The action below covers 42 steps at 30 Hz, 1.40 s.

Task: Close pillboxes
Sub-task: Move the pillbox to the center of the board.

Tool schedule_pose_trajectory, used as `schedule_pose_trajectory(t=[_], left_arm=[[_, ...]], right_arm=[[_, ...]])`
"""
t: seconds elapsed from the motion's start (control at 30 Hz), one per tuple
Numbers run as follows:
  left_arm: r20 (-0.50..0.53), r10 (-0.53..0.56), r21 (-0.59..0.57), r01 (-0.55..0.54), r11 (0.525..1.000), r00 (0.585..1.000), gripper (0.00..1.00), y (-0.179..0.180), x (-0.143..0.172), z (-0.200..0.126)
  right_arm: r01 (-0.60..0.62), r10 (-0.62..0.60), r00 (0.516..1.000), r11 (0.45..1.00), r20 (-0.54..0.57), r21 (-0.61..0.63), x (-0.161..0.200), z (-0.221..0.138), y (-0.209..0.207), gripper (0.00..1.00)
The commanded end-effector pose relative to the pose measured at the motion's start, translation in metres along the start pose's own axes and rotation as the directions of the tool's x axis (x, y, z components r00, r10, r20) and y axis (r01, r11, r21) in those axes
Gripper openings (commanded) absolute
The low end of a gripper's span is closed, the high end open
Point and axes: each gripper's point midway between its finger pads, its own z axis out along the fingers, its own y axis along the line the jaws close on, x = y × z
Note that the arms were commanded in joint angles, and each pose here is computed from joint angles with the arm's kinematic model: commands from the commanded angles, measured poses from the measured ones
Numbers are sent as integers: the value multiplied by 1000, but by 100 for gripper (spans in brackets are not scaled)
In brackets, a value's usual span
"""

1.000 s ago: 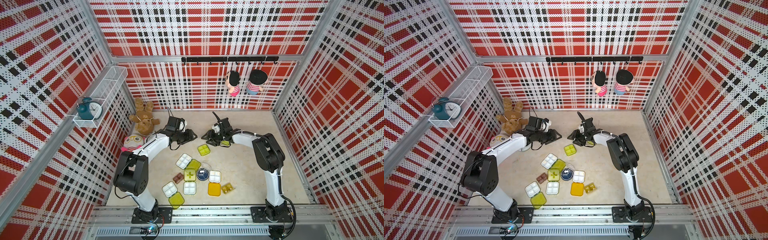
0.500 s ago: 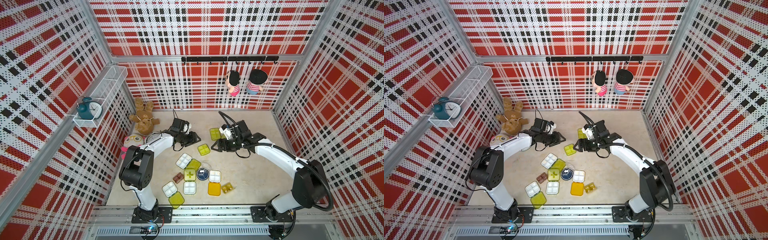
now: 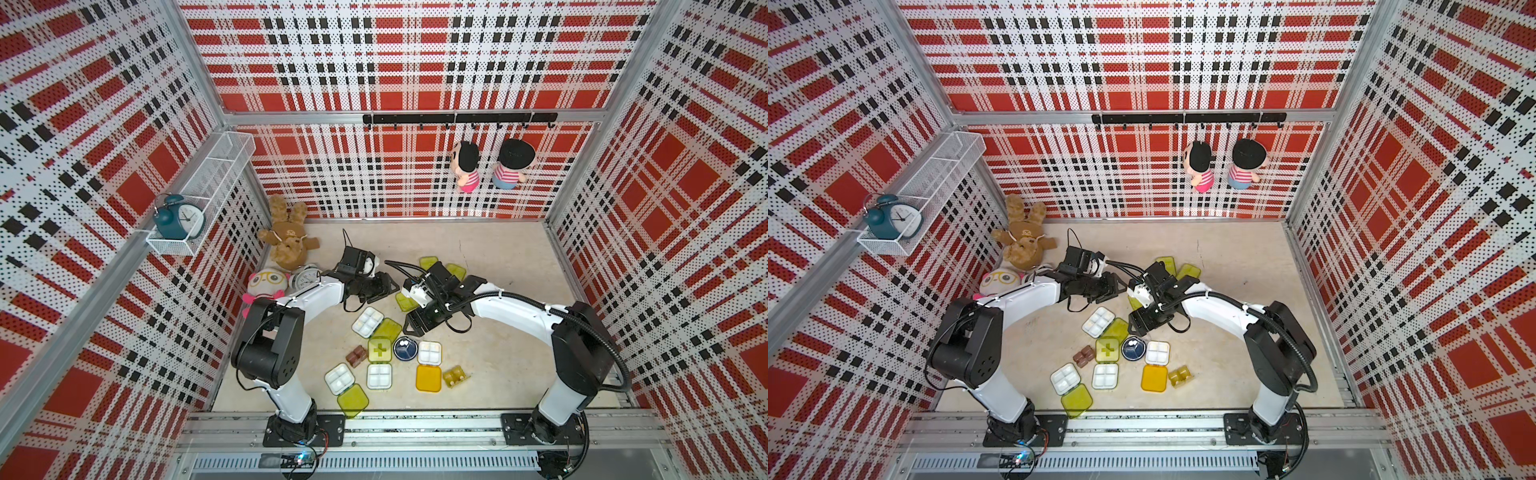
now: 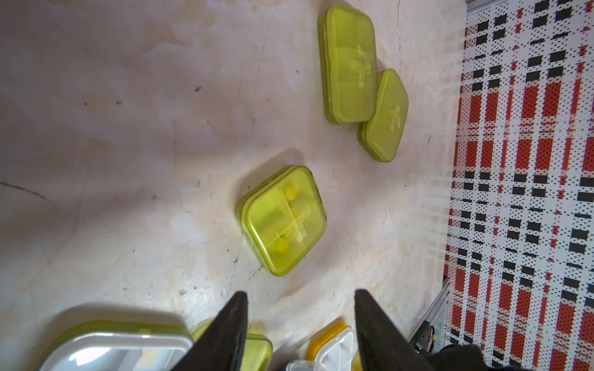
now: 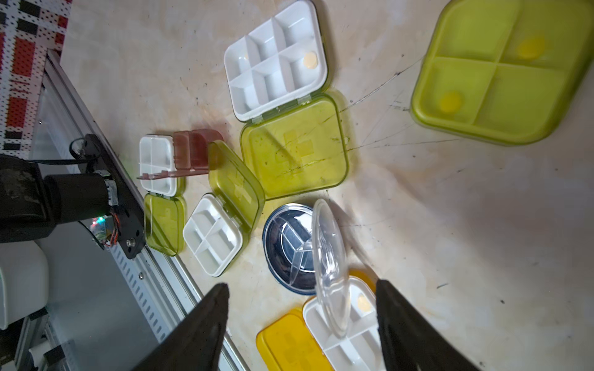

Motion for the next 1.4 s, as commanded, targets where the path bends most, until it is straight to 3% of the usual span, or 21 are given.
schedule_pose_trajectory(t=[0.0, 0.53, 0.83, 1.2, 1.37], left_arm=[[44, 18, 16, -19, 1000, 999, 56, -6, -7, -10], [24, 5, 18, -5, 1000, 1000, 56, -2, 5, -8], [30, 7, 22, -7, 1000, 1000, 57, -6, 5, -7], [19, 16, 21, -16, 1000, 1000, 57, -13, 9, 2], [15, 25, 18, -26, 1000, 1000, 57, -21, 11, 8]], right_arm=[[40, -39, 999, 998, -31, 41, 5, 6, -5, 69], [58, -46, 997, 974, -62, 221, 13, 11, -18, 30], [53, -50, 999, 953, -16, 299, 9, -7, -25, 15], [33, -48, 998, 939, 36, 343, 7, -23, -29, 0], [6, -32, 998, 915, 58, 403, 9, -34, -38, 0]])
